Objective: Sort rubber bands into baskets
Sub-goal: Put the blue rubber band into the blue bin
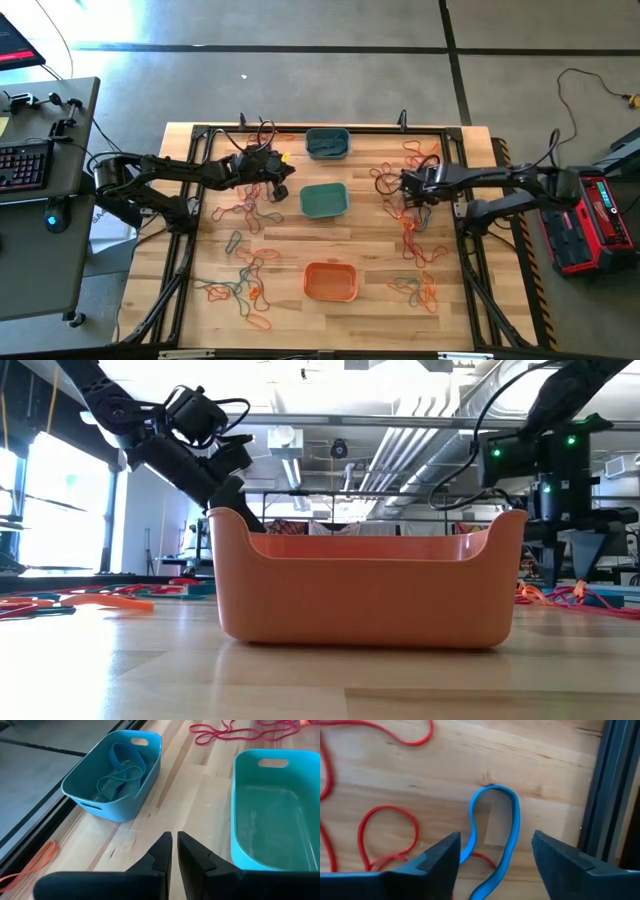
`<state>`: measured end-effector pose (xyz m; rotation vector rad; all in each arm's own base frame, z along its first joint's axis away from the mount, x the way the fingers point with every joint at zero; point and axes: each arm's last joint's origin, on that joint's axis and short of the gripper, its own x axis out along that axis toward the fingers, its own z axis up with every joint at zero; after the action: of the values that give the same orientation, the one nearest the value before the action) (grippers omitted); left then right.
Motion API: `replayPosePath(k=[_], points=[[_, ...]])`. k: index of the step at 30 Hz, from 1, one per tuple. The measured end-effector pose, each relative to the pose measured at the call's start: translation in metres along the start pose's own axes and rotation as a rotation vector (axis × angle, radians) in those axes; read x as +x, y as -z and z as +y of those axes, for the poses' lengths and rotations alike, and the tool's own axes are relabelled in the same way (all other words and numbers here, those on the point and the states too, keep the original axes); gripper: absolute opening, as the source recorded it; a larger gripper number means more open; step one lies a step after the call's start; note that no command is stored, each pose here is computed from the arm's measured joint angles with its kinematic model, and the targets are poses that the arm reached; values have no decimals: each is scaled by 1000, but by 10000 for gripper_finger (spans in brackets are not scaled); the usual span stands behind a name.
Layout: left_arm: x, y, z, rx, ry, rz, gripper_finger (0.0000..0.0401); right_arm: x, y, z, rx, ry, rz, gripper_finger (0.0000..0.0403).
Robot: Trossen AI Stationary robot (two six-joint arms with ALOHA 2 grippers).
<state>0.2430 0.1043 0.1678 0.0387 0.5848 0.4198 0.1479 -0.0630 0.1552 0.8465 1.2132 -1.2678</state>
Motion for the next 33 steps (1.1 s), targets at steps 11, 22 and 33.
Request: replayPosePath(k=[11, 22, 33], points=[[0, 0, 0, 0, 1, 3, 19, 7, -23, -8, 38, -79, 40, 235], [0, 0, 0, 0, 1, 5, 19, 16, -25, -9, 42, -67, 126, 229], [0, 1, 0, 0, 2, 10, 19, 27, -27, -2, -30, -64, 173, 98]])
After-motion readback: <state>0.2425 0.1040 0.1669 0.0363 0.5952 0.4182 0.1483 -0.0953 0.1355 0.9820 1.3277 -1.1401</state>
